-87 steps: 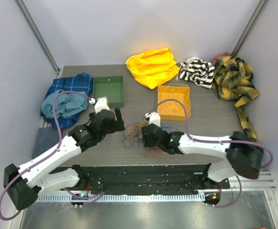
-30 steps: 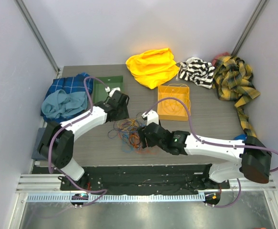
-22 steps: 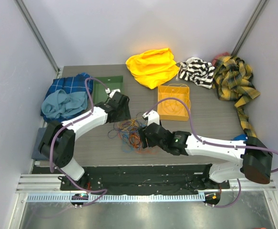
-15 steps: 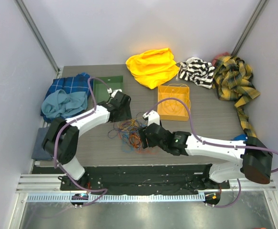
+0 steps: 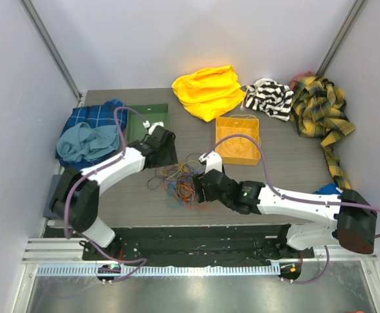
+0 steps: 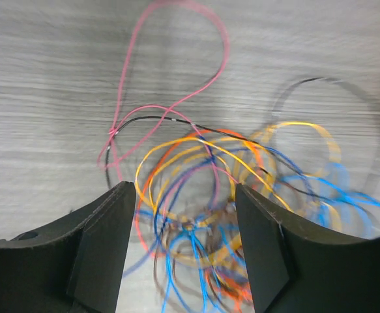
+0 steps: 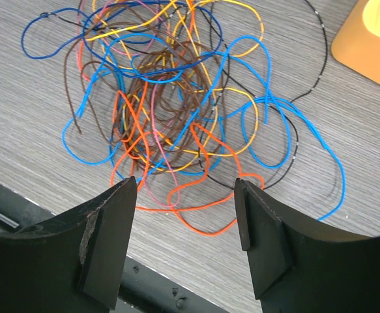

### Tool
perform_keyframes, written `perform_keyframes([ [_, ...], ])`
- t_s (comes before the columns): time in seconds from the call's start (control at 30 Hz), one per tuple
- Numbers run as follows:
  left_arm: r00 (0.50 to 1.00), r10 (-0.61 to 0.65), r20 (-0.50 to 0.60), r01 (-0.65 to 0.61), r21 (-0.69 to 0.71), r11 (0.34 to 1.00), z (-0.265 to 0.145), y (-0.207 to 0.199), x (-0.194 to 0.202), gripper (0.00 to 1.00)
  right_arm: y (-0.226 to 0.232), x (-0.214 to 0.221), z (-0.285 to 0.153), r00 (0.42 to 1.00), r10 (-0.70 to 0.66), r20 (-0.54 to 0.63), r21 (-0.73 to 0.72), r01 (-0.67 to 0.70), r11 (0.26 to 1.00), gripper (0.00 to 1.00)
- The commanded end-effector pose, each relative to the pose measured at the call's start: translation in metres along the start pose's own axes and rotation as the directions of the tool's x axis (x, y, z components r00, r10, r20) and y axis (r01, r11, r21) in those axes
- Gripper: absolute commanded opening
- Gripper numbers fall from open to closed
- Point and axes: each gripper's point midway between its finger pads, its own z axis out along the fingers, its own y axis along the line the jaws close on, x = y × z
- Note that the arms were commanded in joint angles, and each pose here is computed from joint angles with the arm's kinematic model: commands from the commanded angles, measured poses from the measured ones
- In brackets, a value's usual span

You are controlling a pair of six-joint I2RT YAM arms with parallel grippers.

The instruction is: Untangle the cables

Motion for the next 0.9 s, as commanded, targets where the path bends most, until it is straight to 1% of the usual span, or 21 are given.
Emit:
perform_keyframes([
  [0.0, 0.989, -0.047, 0.142, 0.039, 0.057, 0.998, -0.044, 0.002, -0.031, 0.68, -0.004, -0.011, -0.004, 0.998, 0.033, 0.061, 0.019, -0.034, 0.999, 0.69],
  [0.03, 0.985, -0.055, 0.16, 0.043, 0.079, 0.996, -0.055, 0.001, -0.034, 0.67, -0.005, -0.011, -0.004, 0.997, 0.035, 0.062, 0.024, -0.036, 0.999, 0.69],
  [0.13, 0.985, -0.08, 0.155, 0.062, 0.116, 0.991, -0.065, 0.001, -0.029, 0.68, -0.004, -0.015, -0.004, 0.995, 0.049, 0.082, 0.025, -0.051, 0.998, 0.69],
  [0.17, 0.984, -0.097, 0.15, 0.075, 0.148, 0.986, -0.072, -0.002, -0.028, 0.67, -0.003, -0.02, -0.004, 0.994, 0.056, 0.095, 0.019, -0.058, 0.998, 0.69],
  [0.2, 0.984, -0.102, 0.143, 0.077, 0.168, 0.983, -0.076, -0.005, -0.024, 0.65, -0.002, -0.021, -0.004, 0.994, 0.055, 0.099, 0.019, -0.058, 0.998, 0.69],
  [0.27, 0.987, -0.103, 0.127, 0.076, 0.196, 0.978, -0.081, -0.009, -0.012, 0.63, 0.0, -0.028, -0.004, 0.992, 0.062, 0.113, 0.017, -0.064, 0.998, 0.68],
  [0.33, 0.991, -0.082, 0.103, 0.058, 0.221, 0.974, -0.085, -0.02, 0.006, 0.6, 0.003, -0.029, -0.002, 0.993, 0.053, 0.108, 0.016, -0.055, 0.998, 0.68],
  [0.37, 0.995, -0.055, 0.084, 0.034, 0.234, 0.972, -0.086, -0.025, 0.023, 0.6, 0.004, -0.03, -0.001, 0.992, 0.057, 0.111, 0.014, -0.059, 0.998, 0.68],
  [0.43, 0.997, -0.053, 0.062, 0.037, 0.237, 0.971, -0.084, -0.028, 0.036, 0.58, 0.004, -0.029, 0.0, 0.993, 0.055, 0.105, 0.017, -0.057, 0.998, 0.68],
  [0.47, 0.999, -0.035, 0.04, 0.025, 0.233, 0.972, -0.081, -0.028, 0.05, 0.58, 0.005, -0.028, 0.001, 0.993, 0.055, 0.101, 0.013, -0.057, 0.998, 0.68],
  [0.6, 0.999, -0.042, -0.004, 0.042, 0.226, 0.973, -0.071, -0.023, 0.071, 0.55, 0.005, -0.026, 0.001, 0.993, 0.065, 0.097, 0.008, -0.066, 0.998, 0.68],
  [0.7, 0.999, -0.041, -0.022, 0.045, 0.223, 0.974, -0.065, -0.022, 0.078, 0.55, 0.004, -0.025, -0.001, 0.993, 0.068, 0.099, 0.009, -0.07, 0.998, 0.68],
  [0.87, 0.999, -0.027, -0.02, 0.031, 0.216, 0.976, -0.057, -0.025, 0.078, 0.54, 0.001, -0.022, -0.002, 0.993, 0.071, 0.094, 0.014, -0.072, 0.997, 0.68],
])
